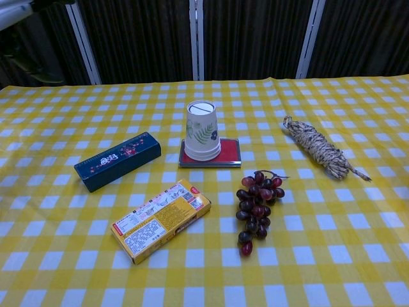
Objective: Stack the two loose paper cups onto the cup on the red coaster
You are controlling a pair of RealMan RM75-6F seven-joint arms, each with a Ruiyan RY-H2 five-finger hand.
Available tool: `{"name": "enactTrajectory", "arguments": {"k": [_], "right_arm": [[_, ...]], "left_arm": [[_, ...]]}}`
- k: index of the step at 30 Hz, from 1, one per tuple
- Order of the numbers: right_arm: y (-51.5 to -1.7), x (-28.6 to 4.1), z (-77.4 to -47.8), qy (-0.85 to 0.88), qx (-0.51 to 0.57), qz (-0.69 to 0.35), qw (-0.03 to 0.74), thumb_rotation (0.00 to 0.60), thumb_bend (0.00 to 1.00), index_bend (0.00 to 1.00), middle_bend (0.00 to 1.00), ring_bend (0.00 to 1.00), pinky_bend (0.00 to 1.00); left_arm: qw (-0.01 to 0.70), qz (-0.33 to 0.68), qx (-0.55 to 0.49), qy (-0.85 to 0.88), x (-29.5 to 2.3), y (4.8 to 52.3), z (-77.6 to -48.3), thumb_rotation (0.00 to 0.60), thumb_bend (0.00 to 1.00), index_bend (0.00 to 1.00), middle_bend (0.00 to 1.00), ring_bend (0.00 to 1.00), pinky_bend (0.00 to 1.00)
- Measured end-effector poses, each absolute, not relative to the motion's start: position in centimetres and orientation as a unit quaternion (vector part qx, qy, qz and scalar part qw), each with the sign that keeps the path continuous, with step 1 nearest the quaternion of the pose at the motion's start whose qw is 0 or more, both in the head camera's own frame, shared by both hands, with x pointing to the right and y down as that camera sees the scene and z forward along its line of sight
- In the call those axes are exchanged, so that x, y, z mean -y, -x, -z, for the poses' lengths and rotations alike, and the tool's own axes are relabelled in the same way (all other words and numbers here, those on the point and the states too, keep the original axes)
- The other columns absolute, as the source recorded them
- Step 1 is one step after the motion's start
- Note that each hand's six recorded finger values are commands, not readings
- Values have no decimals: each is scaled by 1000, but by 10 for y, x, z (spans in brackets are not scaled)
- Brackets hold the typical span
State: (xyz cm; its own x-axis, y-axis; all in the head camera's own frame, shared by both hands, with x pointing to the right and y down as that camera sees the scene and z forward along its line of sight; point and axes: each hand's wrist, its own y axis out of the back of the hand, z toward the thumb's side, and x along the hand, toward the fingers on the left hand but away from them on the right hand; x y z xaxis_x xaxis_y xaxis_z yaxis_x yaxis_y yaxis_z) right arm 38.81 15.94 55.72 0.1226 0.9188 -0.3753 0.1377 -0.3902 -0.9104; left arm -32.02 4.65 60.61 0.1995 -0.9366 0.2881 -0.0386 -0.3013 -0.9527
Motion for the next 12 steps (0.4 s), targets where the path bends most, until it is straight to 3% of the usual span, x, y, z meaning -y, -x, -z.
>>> {"name": "enactTrajectory", "arguments": {"k": [7,12], "right_arm": [[-387,-160,-556,639,402,-528,389,600,0,0,0,0,0],[-387,-162,-554,637,403,-528,391,600,0,0,0,0,0]], "left_arm": [[398,567,-401,599,-112,407,-582,600,0,0,0,0,0],[367,582,-411,598,-160,443,-571,600,0,0,0,0,0]]}}
